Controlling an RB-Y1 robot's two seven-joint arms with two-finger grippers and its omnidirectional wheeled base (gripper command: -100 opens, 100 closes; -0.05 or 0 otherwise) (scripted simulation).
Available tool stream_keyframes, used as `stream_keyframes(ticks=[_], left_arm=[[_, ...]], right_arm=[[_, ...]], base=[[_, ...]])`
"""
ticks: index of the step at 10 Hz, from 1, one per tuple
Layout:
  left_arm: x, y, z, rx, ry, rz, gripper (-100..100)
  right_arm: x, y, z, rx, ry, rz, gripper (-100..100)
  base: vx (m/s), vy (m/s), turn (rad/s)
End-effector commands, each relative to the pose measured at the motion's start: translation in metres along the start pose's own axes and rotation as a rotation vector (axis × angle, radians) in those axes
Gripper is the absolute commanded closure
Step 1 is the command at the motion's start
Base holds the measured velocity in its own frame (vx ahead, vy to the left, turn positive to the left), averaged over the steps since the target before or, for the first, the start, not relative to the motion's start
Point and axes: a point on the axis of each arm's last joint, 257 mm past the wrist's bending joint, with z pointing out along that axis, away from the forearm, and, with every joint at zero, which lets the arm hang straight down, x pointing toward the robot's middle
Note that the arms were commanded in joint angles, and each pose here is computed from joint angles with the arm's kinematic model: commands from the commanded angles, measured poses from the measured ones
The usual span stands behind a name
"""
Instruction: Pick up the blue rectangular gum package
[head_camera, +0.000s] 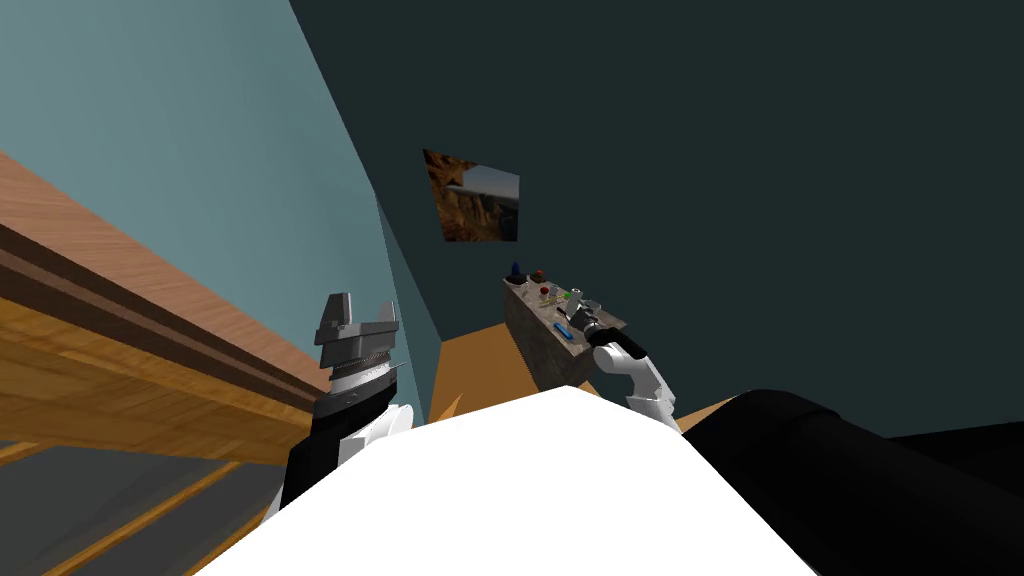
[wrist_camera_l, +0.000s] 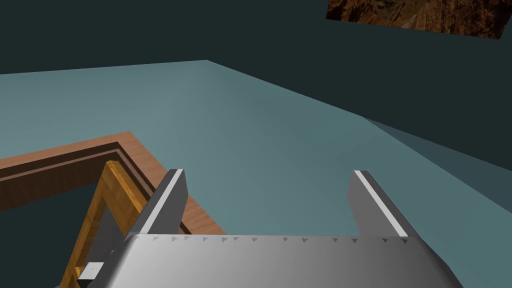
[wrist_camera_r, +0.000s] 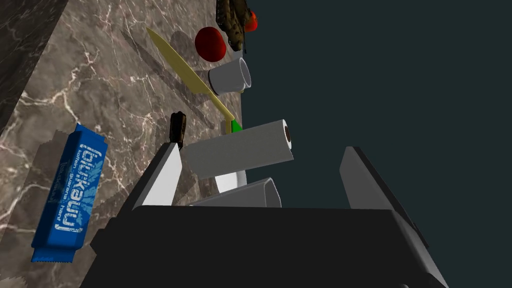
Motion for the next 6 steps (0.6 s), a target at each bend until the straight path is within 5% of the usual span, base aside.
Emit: stream_keyframes(ticks=[1,6], left_arm=[[0.0,0.0,0.0,0.0,0.0,0.0,0],[0.0,0.0,0.0,0.0,0.0,0.0,0]], right_arm=[[-0.008,-0.006,0.0,0.04,-0.017,0.048,-100],[-0.021,-0.03,-0.002,0.147,-0.055,0.093,-100]], base=[[0.061,0.02,-0.123],[0.066,0.027,-0.059]])
